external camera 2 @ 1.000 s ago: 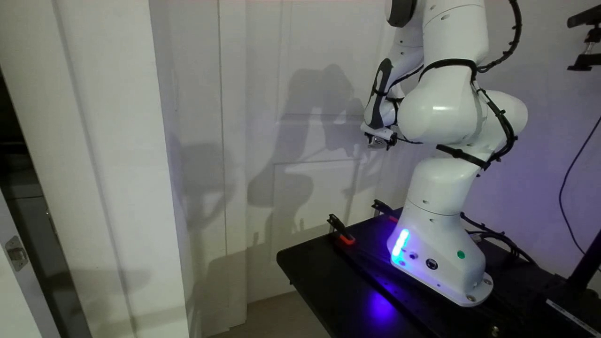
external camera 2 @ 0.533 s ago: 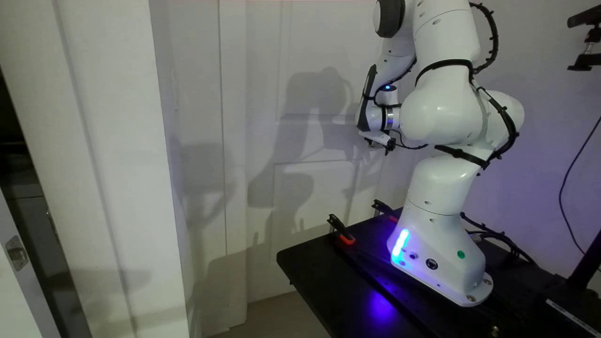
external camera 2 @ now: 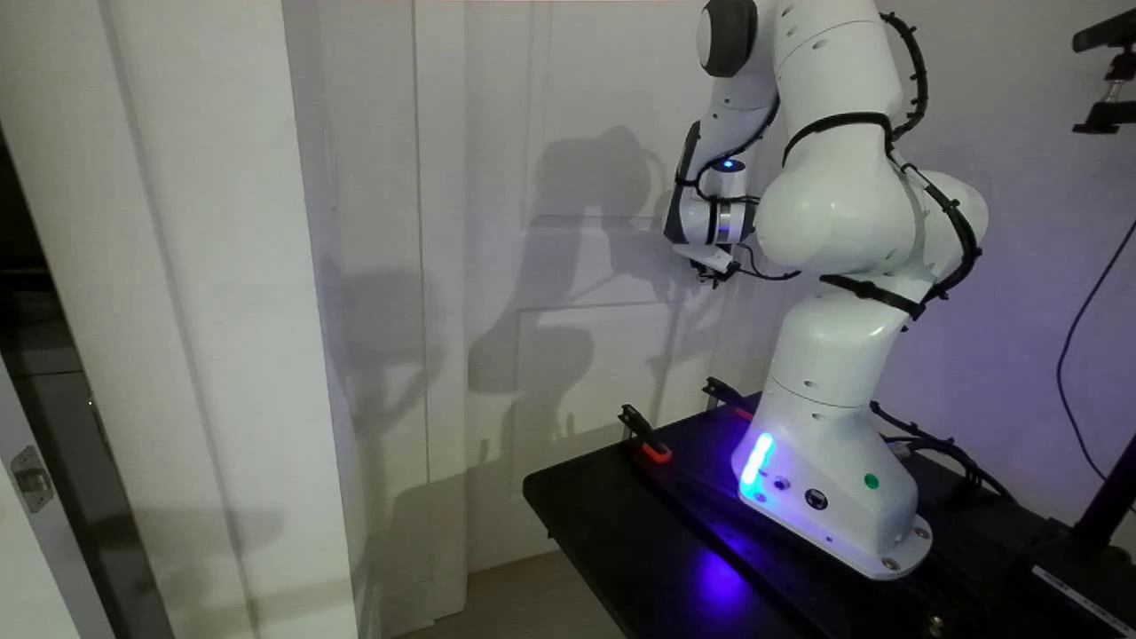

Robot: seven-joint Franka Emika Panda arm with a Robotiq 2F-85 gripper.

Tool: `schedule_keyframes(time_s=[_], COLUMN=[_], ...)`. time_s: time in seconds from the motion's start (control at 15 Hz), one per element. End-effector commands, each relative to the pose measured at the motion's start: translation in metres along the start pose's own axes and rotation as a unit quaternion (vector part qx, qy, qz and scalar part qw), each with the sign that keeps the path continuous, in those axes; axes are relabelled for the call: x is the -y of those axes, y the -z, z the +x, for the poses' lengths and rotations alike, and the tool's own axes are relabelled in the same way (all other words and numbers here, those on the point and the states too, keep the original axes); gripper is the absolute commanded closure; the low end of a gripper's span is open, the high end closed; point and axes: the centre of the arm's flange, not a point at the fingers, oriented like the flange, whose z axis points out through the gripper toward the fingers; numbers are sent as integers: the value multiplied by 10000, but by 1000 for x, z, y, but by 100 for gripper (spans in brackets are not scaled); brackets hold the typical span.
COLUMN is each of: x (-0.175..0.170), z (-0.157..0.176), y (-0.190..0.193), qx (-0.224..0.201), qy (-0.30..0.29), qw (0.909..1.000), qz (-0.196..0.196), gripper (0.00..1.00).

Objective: Open the door

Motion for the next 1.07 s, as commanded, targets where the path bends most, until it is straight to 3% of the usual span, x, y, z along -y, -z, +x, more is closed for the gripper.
schedule_keyframes(time_s=[0.0,0.13,0.47,1.0], x=[-8,-13,-32,-60], z=[2,-4,-18,-43], y=[-4,-10,-22,-48], qx=[-6,-26,-450,-1268], qy=[127,354,1305,2380], qw=[9998,9990,9886,9586], qz=[-143,-266,-606,-914], gripper=[94,99,100,100])
